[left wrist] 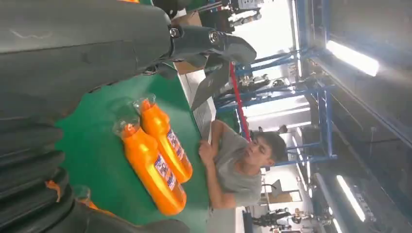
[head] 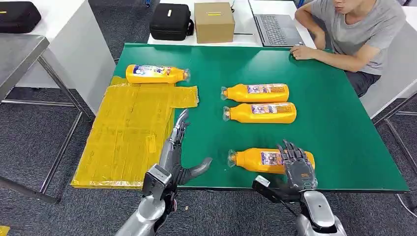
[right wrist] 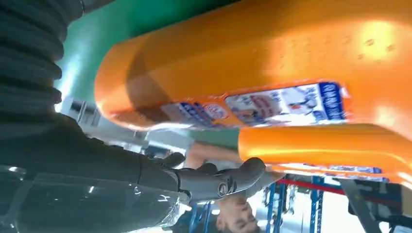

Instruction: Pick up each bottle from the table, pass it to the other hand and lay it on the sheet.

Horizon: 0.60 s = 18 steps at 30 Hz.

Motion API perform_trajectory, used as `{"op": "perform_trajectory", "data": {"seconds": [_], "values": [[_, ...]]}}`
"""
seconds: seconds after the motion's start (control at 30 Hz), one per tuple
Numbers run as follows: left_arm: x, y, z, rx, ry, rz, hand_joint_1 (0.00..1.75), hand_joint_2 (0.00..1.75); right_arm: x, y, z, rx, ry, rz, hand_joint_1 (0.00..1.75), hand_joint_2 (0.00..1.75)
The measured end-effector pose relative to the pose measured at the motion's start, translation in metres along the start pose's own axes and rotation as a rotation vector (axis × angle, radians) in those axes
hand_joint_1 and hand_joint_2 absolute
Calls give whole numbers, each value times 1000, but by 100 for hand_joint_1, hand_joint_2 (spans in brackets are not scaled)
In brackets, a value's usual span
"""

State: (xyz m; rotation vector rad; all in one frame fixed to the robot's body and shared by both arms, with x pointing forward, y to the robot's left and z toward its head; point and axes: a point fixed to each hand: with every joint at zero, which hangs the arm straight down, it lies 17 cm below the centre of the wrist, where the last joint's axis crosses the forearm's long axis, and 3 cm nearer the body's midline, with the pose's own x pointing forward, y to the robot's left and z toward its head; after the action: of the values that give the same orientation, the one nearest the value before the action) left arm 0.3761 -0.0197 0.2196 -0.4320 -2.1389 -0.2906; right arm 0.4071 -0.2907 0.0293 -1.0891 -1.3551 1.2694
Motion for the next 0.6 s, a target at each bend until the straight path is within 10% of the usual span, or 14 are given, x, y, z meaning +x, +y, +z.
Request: {"op": "perform_trajectory", "data": {"seconds": [0.6], "values": [[-3,-10,-2,-29,15,31,0,175,-18,-10,9,-18,58,24,0,175]]}}
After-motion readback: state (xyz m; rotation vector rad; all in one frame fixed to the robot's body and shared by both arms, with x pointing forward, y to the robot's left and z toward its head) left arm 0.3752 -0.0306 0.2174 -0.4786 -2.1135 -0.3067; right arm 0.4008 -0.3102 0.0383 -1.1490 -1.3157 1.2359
